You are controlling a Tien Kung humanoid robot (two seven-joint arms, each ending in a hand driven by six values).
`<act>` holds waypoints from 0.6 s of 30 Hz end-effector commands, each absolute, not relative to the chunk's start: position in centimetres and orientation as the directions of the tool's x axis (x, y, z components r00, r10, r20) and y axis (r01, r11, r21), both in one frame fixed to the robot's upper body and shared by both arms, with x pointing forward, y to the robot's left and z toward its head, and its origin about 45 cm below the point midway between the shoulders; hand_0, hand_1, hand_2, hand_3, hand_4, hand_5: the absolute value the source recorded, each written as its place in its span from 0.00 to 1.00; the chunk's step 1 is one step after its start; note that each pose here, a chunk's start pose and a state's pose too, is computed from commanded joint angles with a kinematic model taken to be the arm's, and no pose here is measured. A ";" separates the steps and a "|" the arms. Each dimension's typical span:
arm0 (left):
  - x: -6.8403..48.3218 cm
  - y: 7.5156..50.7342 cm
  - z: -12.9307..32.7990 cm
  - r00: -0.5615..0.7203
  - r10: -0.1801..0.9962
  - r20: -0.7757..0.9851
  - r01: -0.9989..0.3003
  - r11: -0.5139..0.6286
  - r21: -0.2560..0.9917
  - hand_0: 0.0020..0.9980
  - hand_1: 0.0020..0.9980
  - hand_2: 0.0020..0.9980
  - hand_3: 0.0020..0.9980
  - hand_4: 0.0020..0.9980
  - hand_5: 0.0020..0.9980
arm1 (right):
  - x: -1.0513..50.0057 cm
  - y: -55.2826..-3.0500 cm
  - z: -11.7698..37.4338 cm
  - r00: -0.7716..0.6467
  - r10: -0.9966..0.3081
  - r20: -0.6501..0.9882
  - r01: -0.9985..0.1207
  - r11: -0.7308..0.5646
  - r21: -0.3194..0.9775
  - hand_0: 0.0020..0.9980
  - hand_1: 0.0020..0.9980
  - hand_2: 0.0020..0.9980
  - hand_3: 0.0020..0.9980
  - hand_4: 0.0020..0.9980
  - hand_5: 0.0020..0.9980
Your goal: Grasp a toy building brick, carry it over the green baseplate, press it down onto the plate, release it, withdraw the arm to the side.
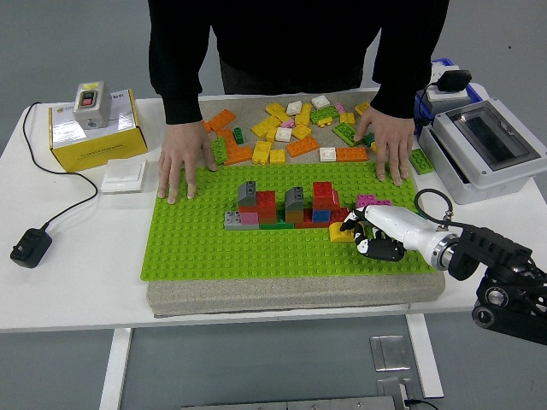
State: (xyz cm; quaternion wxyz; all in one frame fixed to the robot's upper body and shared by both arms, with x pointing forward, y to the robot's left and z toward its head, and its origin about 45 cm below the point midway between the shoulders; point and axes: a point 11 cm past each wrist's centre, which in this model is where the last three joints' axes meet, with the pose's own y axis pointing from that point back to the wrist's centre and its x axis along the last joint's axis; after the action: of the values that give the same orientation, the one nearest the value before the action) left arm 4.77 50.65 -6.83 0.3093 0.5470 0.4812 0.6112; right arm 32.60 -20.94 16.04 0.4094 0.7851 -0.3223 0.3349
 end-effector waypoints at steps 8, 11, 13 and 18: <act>4.7 50.6 -6.9 -0.208 0.906 0.369 0.147 -0.344 0.927 0.68 0.63 0.55 0.64 0.13 0.53 | 32.5 -20.8 15.3 0.579 -0.233 0.782 -0.775 -0.457 0.437 0.21 0.26 0.72 0.69 0.00 0.41; 4.7 50.6 -6.9 -0.207 0.906 0.370 0.148 -0.345 0.927 0.68 0.63 0.55 0.64 0.13 0.53 | 32.6 -20.7 15.3 0.577 -0.235 0.782 -0.776 -0.456 0.436 0.21 0.26 0.72 0.69 0.00 0.41; 4.6 50.6 -6.9 -0.207 0.905 0.370 0.147 -0.346 0.927 0.68 0.63 0.55 0.64 0.14 0.53 | 32.6 -20.6 15.2 0.579 -0.235 0.781 -0.775 -0.456 0.437 0.21 0.26 0.72 0.69 0.00 0.41; 4.6 50.5 -6.9 -0.207 0.907 0.368 0.144 -0.344 0.928 0.68 0.63 0.55 0.64 0.14 0.53 | 32.4 -20.7 14.9 0.585 -0.234 0.777 -0.772 -0.455 0.445 0.21 0.26 0.72 0.69 0.00 0.41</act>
State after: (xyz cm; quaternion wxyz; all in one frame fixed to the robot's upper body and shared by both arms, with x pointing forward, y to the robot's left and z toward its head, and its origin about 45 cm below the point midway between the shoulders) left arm 4.63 50.54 -6.93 0.3122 0.5471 0.4802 0.6105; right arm 32.42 -20.68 14.93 0.4135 0.7883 -0.3190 0.3252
